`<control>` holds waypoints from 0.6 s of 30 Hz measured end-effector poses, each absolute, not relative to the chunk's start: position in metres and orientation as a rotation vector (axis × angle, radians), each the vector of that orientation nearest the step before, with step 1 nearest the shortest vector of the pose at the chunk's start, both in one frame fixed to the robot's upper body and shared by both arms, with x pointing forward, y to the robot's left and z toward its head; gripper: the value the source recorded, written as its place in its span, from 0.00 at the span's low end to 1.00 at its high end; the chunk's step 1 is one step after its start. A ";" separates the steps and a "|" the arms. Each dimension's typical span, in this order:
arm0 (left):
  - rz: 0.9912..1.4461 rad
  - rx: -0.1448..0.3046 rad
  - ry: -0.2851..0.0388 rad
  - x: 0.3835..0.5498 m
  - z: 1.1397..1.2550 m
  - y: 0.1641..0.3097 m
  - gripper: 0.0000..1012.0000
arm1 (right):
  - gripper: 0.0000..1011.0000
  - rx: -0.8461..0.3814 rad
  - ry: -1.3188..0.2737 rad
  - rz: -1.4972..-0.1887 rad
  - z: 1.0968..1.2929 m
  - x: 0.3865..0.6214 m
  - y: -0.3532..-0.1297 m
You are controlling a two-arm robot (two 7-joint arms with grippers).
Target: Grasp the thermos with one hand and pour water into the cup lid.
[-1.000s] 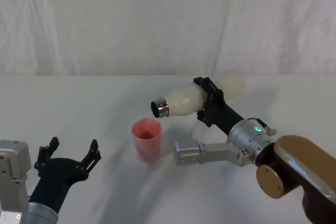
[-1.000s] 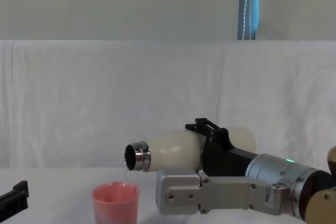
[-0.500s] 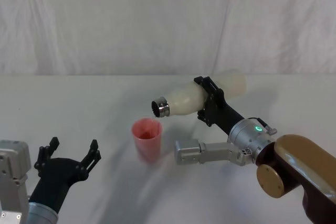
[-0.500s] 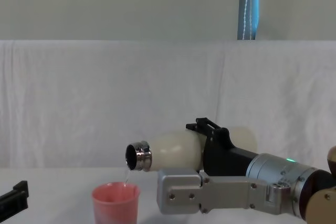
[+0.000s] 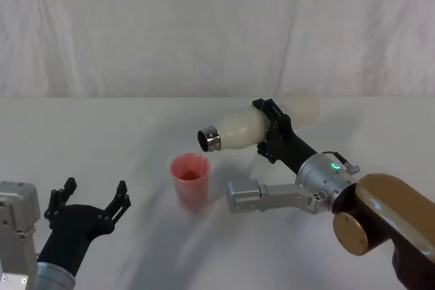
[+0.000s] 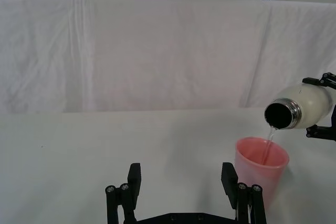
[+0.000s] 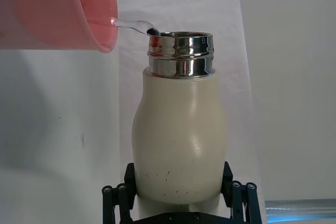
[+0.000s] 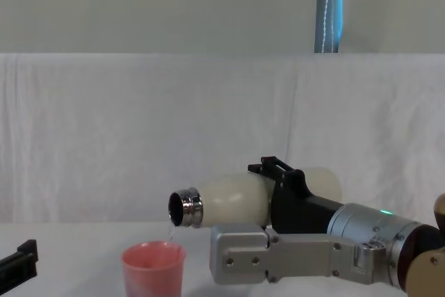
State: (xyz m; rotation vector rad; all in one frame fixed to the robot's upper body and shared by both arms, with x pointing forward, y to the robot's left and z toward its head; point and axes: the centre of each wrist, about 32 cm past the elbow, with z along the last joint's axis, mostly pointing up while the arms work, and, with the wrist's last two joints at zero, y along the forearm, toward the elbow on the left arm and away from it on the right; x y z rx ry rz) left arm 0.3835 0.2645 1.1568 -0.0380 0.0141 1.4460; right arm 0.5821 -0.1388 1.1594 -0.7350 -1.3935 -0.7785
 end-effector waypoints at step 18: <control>1.446 -0.038 0.014 0.384 1.157 0.265 0.99 | 0.94 -0.746 -1.406 -0.781 1.159 0.583 -0.142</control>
